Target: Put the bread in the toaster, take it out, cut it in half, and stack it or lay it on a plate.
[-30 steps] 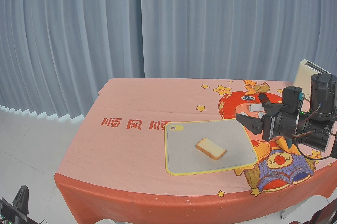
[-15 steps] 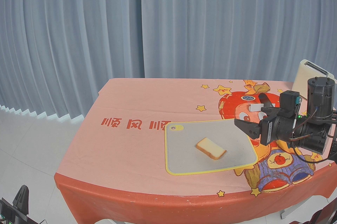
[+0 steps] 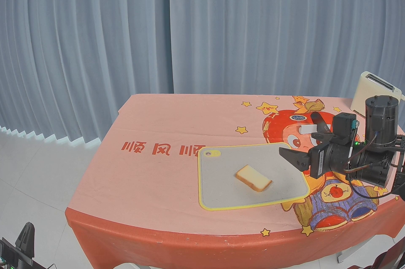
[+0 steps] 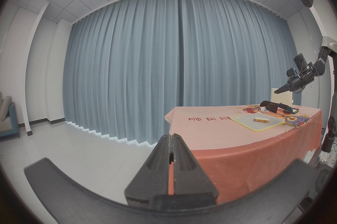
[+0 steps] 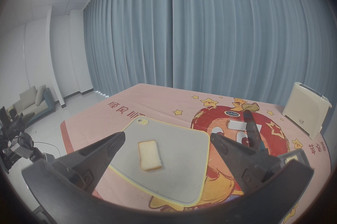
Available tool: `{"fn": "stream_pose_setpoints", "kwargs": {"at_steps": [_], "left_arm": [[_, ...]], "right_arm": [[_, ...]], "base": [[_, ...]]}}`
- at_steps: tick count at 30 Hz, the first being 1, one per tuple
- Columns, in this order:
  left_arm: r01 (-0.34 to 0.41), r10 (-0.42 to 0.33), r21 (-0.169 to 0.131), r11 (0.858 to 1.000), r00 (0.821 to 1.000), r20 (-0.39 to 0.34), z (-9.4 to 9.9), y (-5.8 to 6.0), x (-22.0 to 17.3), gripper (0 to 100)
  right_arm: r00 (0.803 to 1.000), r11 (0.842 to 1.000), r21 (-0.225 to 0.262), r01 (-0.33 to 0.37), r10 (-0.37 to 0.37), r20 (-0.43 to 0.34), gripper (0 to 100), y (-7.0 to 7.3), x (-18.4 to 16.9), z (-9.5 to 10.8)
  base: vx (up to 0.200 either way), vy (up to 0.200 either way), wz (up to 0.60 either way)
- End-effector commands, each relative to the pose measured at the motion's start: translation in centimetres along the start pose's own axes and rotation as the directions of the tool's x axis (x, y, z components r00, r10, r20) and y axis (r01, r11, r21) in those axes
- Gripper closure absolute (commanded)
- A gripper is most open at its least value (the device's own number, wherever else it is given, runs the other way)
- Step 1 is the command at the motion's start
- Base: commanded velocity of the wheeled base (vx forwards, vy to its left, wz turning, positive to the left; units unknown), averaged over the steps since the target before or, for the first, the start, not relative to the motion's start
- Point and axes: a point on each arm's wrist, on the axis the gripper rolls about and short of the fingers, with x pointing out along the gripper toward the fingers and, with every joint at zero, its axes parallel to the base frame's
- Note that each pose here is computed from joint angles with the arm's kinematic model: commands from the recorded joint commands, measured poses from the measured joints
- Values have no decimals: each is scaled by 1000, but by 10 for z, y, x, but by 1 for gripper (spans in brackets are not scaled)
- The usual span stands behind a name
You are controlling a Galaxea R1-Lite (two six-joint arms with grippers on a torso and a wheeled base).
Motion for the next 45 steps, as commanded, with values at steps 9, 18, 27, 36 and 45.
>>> {"fn": "stream_pose_setpoints", "kwargs": {"at_steps": [9,18,27,36,45], "left_arm": [[-1,1,0,1000,1000,-17,-5,0,1,100],[-1,1,0,1000,1000,-17,-5,0,1,100],[-1,1,0,1000,1000,-17,-5,0,1,100],[-1,1,0,1000,1000,-17,-5,0,1,100],[-1,1,0,1000,1000,-17,-5,0,1,100]], "right_arm": [[1000,1000,-10,-15,15,-16,0,4,1,-4],[1000,1000,-12,-15,14,-17,0,5,1,-4],[996,1000,-24,-19,17,-82,0,9,17,-16],[986,997,-61,-41,30,-162,0,25,31,-33],[981,994,-81,-73,57,-188,0,35,32,-41]], "base": [[0,0,0],[0,0,0],[0,0,0],[0,0,0],[0,0,0]]}}
